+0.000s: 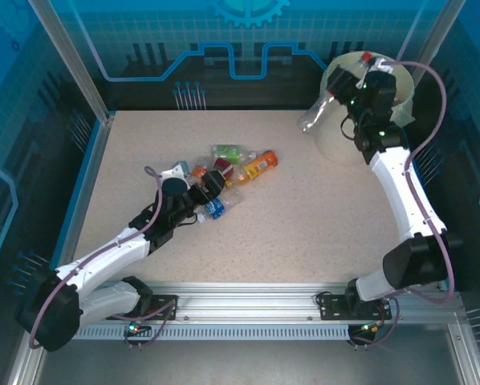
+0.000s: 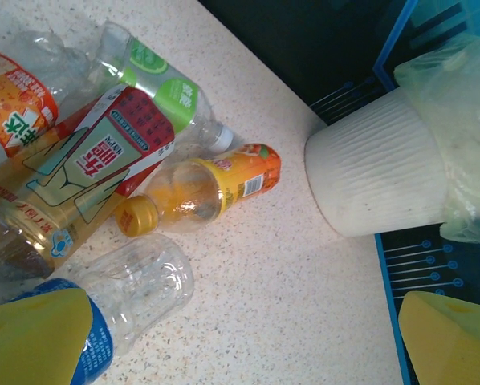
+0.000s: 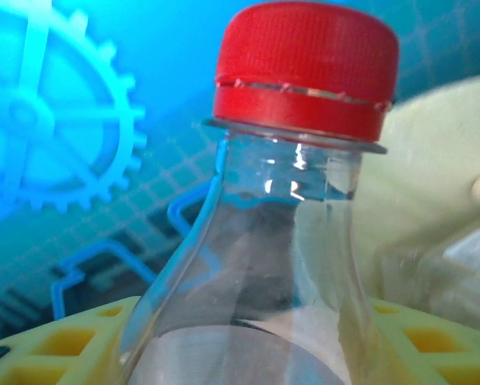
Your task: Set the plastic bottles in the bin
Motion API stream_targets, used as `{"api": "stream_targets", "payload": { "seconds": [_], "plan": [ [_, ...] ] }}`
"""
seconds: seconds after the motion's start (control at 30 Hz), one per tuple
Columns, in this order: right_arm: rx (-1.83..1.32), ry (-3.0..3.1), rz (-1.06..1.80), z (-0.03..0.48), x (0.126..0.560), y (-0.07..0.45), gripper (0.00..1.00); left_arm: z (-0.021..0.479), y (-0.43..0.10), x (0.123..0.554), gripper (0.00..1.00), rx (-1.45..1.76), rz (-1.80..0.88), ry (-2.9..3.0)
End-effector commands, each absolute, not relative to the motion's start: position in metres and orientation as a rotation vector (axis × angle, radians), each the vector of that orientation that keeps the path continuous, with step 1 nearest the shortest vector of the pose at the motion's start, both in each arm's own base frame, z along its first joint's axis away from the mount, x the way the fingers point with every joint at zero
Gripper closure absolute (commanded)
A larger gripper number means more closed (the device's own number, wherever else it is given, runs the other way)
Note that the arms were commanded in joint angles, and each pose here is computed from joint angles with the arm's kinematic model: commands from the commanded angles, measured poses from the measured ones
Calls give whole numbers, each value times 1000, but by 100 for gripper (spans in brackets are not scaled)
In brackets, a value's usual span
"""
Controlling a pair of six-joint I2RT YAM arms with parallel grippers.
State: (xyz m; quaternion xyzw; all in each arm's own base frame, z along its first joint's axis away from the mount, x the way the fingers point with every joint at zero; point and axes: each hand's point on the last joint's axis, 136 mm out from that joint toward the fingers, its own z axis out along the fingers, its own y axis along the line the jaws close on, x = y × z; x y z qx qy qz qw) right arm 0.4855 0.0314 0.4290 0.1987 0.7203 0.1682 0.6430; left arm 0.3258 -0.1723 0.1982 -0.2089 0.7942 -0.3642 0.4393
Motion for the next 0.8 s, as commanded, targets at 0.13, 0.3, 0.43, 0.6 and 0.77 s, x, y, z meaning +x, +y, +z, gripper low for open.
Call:
{"api": "stream_targets", "payload": {
  "seconds": [0.13, 0.3, 0.43, 0.6, 0.77],
  "plan": [
    [598, 1324, 142, 499, 517, -42, 57, 200, -157, 318, 1, -555, -871, 1944],
    [666, 1203, -17, 517, 535, -72, 57, 200, -153, 317, 1, -570, -866, 1926],
    [665, 1139, -196, 510, 551, -79, 57, 196, -150, 319, 1, -592, -859, 1919],
    [619, 1146, -326, 494, 570, -73, 57, 194, -151, 320, 1, -593, -858, 1924],
    [435, 1169, -473, 488, 595, -45, 57, 191, -152, 320, 1, -594, -855, 1933]
  ]
}}
